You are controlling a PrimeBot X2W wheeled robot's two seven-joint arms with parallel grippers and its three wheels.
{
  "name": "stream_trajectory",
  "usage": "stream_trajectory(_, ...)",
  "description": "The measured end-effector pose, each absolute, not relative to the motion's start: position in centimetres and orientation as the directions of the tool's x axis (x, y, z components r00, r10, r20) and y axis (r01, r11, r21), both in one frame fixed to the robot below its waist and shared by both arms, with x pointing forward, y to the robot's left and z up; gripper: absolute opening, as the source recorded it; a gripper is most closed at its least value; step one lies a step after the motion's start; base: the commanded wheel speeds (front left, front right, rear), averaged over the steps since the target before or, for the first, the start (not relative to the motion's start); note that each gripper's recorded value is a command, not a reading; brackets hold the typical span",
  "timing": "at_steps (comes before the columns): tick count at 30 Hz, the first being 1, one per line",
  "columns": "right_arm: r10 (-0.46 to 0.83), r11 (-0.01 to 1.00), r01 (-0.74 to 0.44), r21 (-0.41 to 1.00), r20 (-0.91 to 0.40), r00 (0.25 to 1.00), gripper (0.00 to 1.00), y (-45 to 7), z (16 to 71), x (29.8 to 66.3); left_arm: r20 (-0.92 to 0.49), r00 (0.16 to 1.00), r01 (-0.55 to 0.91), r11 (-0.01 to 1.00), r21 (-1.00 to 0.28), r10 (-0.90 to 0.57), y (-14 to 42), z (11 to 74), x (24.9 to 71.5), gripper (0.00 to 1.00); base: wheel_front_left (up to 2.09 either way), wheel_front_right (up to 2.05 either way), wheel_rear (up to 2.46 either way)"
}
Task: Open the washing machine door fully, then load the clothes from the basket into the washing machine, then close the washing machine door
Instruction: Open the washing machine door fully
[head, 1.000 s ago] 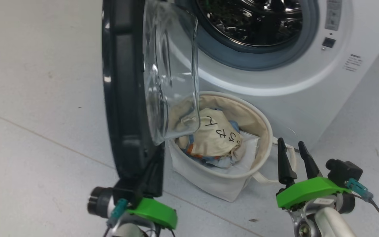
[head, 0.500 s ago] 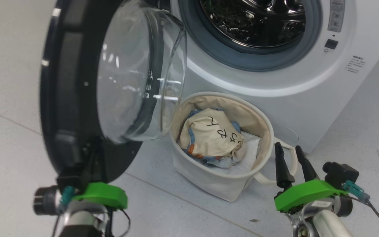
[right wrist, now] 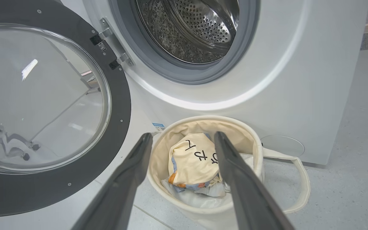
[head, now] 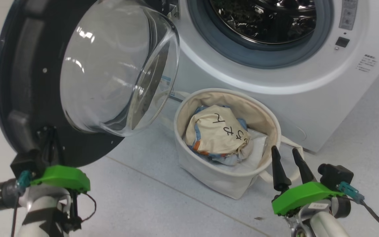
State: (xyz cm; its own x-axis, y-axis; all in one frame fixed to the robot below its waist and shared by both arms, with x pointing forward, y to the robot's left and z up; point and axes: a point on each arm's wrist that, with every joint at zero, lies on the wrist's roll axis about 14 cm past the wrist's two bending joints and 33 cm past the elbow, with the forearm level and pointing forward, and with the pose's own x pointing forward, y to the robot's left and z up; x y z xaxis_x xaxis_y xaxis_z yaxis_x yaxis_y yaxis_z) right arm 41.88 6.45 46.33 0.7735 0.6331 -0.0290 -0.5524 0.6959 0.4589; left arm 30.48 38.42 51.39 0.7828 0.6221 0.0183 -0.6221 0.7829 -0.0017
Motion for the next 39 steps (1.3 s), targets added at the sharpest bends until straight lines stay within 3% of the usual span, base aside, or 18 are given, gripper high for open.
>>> stream_trajectory(27,0.661,0.699,-0.554,0.452,-0.113,0.742,1.0,7.8,41.0,44.8,0.039,0.723,-0.69,0.724,0.01,0.689,45.1,55.0,36.7,0.0,0.0,0.0,0.0)
stream_trajectory(39,0.661,0.672,-0.591,0.446,-0.002,0.751,1.0,8.7,45.2,45.8,0.098,0.824,-0.562,0.827,0.011,0.558,38.7,55.6,38.8,0.0,0.0,0.0,0.0)
